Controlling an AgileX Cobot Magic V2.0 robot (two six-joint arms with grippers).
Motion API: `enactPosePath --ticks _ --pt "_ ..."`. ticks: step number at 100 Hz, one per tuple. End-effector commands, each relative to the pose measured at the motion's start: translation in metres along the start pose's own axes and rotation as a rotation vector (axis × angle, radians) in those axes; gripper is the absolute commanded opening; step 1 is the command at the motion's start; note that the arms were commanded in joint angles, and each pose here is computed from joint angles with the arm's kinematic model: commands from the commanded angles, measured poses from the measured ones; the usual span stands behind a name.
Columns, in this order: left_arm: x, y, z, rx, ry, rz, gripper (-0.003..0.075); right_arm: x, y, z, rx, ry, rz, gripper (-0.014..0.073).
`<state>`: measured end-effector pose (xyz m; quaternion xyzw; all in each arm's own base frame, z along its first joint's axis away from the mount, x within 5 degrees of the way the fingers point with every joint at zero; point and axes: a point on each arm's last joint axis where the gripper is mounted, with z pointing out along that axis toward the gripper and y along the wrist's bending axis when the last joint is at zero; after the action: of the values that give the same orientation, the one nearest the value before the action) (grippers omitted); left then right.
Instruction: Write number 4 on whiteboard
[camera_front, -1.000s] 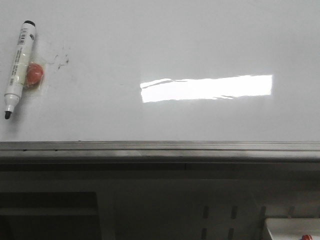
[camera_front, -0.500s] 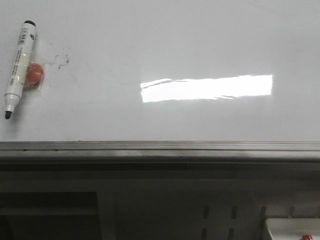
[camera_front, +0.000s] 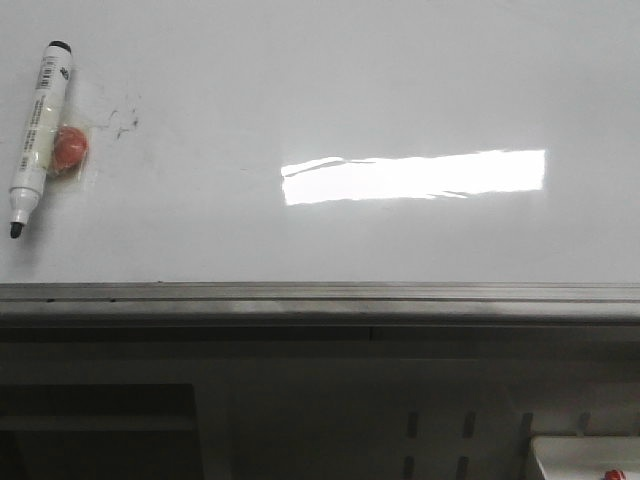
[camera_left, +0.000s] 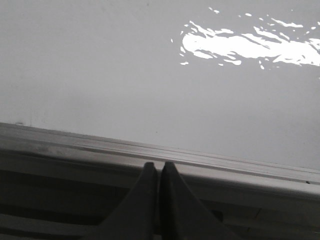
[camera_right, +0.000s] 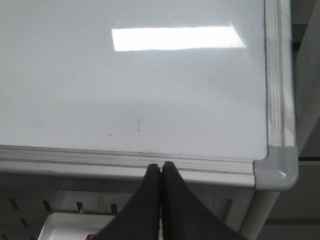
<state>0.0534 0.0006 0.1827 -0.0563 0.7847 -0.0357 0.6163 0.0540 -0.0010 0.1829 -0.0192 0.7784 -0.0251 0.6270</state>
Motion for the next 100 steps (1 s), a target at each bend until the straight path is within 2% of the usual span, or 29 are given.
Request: enactPosePath --ticks 1,41,55,61,70,74,81,91,100 --pt "0.000 0.000 0.001 0.007 -0.102 0.001 -0.0020 -0.001 -0.001 0.001 0.014 -0.076 -0.023 -0.0064" --pt "-0.010 -0.001 0.000 0.020 -0.218 0.014 -0.0020 -0.001 0.000 0.001 0.009 -0.079 -0.002 -0.0064" --pt "-0.016 -0.002 -0.002 0.023 -0.245 0.014 -0.0020 -0.010 -0.001 0.000 0.012 -0.177 0.009 -0.0064" --pt "-0.020 -0.002 -0.003 0.022 -0.240 0.014 -0.0020 -0.020 -0.001 -0.002 0.009 -0.290 0.071 -0.0064" --pt "-0.027 -0.003 -0.004 0.020 -0.212 0.009 -0.0020 -0.032 -0.006 -0.007 0.002 -0.444 0.308 -0.0064" --pt "-0.031 -0.004 -0.004 0.020 -0.201 0.001 -0.0020 -0.034 -0.008 -0.008 0.002 -0.467 0.394 -0.0064" --pt "-0.038 -0.005 -0.003 0.020 -0.183 -0.007 -0.0020 -0.030 -0.007 -0.007 -0.012 -0.423 0.445 -0.0064" --pt "-0.054 -0.007 -0.002 0.016 -0.168 0.005 -0.0020 -0.019 0.002 -0.002 -0.065 -0.223 0.438 -0.0064" --pt "-0.070 -0.008 -0.001 -0.003 -0.122 0.056 -0.0020 -0.029 0.001 -0.002 -0.063 -0.211 0.424 -0.0060"
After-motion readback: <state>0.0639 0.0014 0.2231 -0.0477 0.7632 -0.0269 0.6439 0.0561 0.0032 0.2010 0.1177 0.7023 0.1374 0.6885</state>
